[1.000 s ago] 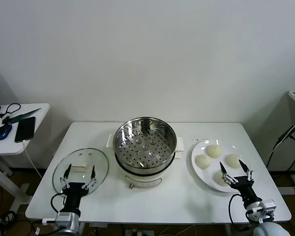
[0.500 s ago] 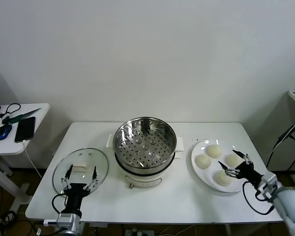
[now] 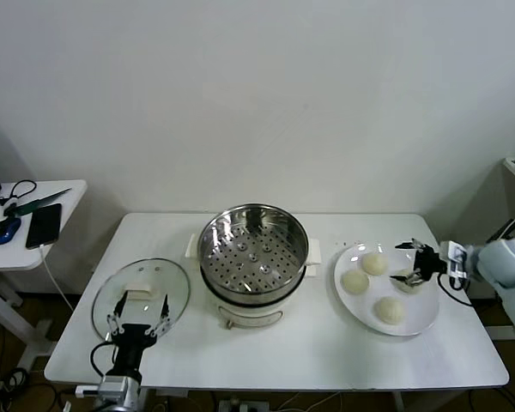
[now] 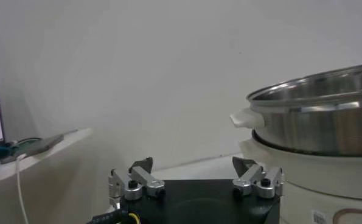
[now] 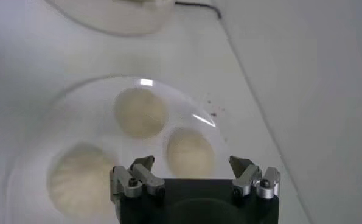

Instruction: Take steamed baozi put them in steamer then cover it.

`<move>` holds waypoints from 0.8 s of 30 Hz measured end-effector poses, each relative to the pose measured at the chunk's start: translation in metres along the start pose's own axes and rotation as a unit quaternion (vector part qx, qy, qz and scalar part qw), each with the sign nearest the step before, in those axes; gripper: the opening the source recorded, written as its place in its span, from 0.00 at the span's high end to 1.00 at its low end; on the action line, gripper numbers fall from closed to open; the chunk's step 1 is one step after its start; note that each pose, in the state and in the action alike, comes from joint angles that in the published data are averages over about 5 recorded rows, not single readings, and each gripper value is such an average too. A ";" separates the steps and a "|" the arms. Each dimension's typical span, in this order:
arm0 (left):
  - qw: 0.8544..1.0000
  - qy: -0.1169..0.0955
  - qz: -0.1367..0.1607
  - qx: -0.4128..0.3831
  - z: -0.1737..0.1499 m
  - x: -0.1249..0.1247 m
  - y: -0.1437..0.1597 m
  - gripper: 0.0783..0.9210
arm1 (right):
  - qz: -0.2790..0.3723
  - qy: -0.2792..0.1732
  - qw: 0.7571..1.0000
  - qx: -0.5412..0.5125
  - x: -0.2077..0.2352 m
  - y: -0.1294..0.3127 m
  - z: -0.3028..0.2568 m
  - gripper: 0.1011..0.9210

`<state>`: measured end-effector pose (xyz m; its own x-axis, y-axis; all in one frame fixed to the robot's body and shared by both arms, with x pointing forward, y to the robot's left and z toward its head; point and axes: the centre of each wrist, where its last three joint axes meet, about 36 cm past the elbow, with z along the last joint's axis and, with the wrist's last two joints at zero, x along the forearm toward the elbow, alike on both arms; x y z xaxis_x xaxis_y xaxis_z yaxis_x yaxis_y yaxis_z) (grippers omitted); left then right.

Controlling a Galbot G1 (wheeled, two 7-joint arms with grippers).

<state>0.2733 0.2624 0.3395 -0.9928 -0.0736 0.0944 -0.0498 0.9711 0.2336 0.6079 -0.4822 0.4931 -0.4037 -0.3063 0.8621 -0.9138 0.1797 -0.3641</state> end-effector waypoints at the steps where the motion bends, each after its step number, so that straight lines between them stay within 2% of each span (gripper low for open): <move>1: 1.000 0.001 0.000 0.000 0.000 0.000 0.000 0.12 | -0.009 0.009 1.000 0.007 -0.002 -0.008 -0.004 0.12; 12: 1.000 0.007 -0.003 -0.004 0.004 0.000 0.003 0.12 | -0.082 0.085 0.992 0.046 -0.041 -0.056 -0.036 0.12; 24: 1.000 0.014 -0.010 -0.008 0.008 0.001 0.007 0.12 | -0.118 0.116 0.985 0.058 -0.082 -0.069 -0.058 0.12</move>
<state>0.2707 0.2709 0.3334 -0.9882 -0.0992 0.1163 -0.0673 0.9654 0.2518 0.7064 -0.4151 0.4680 -0.1711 -0.1025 0.9799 -0.9852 0.0179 -0.1702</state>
